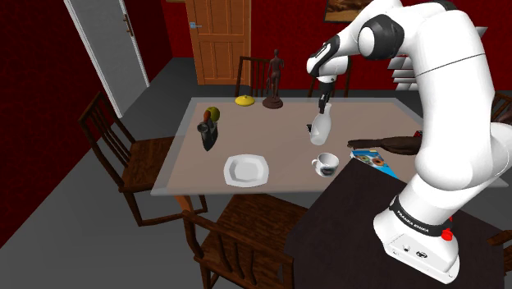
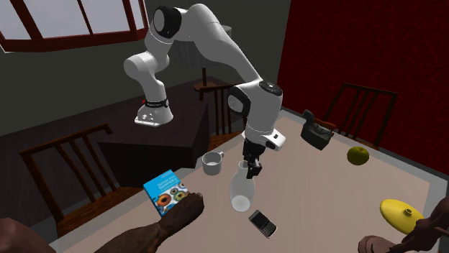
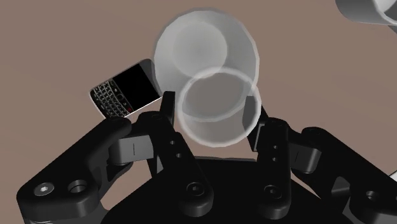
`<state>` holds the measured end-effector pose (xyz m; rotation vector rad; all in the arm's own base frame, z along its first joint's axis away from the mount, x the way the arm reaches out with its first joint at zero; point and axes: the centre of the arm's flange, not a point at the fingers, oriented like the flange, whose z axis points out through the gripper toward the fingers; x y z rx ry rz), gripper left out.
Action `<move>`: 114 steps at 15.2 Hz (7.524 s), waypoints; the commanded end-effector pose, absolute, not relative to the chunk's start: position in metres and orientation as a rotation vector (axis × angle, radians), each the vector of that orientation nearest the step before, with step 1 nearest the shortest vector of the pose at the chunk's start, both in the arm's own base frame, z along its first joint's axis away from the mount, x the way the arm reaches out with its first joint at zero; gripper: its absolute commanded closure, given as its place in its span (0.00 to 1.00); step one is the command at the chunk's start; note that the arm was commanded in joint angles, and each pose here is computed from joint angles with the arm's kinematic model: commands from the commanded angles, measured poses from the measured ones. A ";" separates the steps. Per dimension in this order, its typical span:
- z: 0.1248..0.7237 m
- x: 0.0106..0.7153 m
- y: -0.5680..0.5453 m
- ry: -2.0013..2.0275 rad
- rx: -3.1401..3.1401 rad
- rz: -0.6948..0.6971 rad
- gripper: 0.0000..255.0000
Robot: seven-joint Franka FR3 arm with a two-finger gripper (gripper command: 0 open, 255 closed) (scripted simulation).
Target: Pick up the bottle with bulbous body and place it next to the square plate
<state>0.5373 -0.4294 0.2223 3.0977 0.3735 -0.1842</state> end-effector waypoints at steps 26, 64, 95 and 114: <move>0.343 0.537 -0.429 0.374 3.098 -0.185 1.00; 0.544 0.537 -0.429 0.374 3.098 -0.185 1.00; 0.548 0.464 -0.040 0.374 3.098 -0.185 1.00; 0.453 0.463 -0.032 0.374 3.098 -0.185 1.00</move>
